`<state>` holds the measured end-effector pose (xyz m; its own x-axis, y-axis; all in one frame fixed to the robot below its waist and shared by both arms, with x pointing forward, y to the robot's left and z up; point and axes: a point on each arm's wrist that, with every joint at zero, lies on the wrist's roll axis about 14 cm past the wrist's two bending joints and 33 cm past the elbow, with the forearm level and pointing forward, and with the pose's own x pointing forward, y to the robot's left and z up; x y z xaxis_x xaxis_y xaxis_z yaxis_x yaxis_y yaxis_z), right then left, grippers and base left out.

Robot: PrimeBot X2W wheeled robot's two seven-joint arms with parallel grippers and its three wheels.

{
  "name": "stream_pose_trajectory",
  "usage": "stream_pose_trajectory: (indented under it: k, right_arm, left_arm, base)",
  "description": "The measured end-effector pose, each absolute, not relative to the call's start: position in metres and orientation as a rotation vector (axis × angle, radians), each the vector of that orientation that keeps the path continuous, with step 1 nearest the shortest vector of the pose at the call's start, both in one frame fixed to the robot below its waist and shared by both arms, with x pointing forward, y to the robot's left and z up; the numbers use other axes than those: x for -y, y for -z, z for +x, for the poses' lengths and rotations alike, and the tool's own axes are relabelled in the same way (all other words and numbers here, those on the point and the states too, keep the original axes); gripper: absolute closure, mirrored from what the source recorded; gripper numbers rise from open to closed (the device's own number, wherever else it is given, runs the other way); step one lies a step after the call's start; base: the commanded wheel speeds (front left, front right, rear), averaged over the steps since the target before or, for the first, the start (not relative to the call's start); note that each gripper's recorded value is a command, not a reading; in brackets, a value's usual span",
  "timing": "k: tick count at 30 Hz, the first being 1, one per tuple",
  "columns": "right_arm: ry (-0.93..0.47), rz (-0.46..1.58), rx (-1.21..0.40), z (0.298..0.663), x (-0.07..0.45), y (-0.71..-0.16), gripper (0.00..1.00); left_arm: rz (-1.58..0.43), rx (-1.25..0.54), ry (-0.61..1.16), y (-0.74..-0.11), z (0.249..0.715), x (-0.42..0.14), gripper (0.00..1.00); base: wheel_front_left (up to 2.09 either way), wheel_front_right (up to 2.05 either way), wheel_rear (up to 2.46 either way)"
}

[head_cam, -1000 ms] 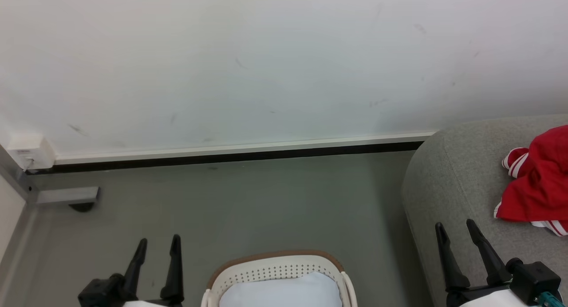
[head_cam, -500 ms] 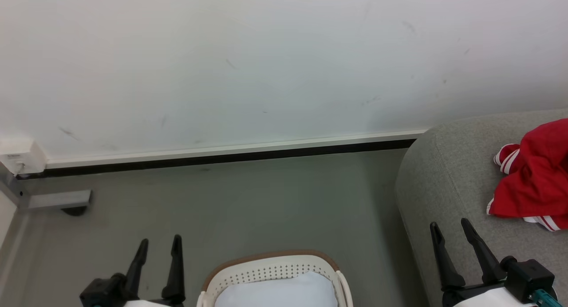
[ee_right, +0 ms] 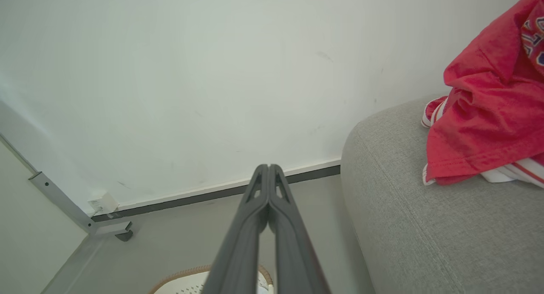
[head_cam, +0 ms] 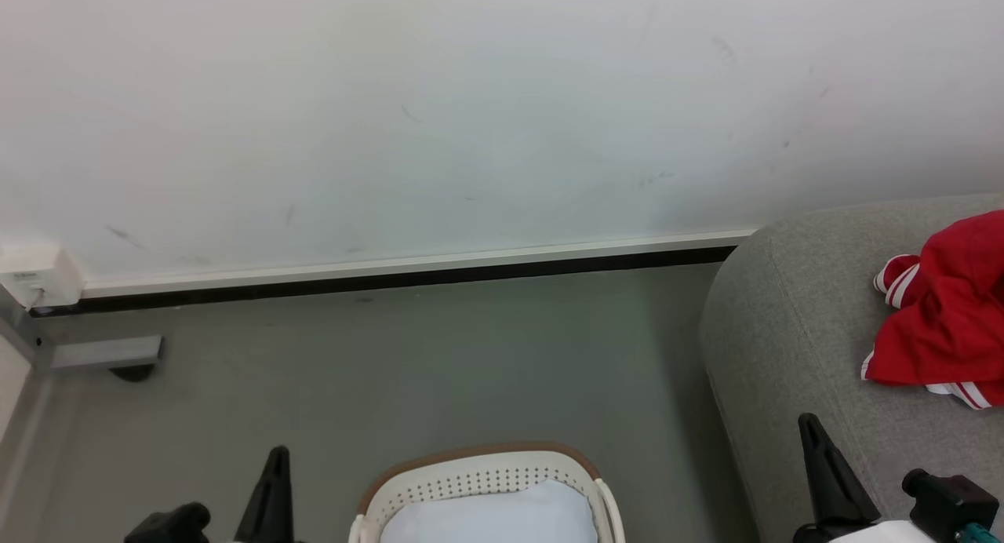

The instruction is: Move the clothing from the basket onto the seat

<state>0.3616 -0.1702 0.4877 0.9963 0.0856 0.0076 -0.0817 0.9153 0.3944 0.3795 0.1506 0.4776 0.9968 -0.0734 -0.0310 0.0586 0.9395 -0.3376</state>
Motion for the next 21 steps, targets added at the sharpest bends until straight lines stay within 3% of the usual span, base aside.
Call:
stream_pose_trajectory:
  k: [21]
  right_arm:
    - [-0.001,0.723,-0.032,0.368,0.186,-0.488,1.00]
  left_arm:
    - [-0.677,-0.080,-0.004,-0.476,0.382,-0.165,1.00]
  base:
    - [0.00,0.00,0.00]
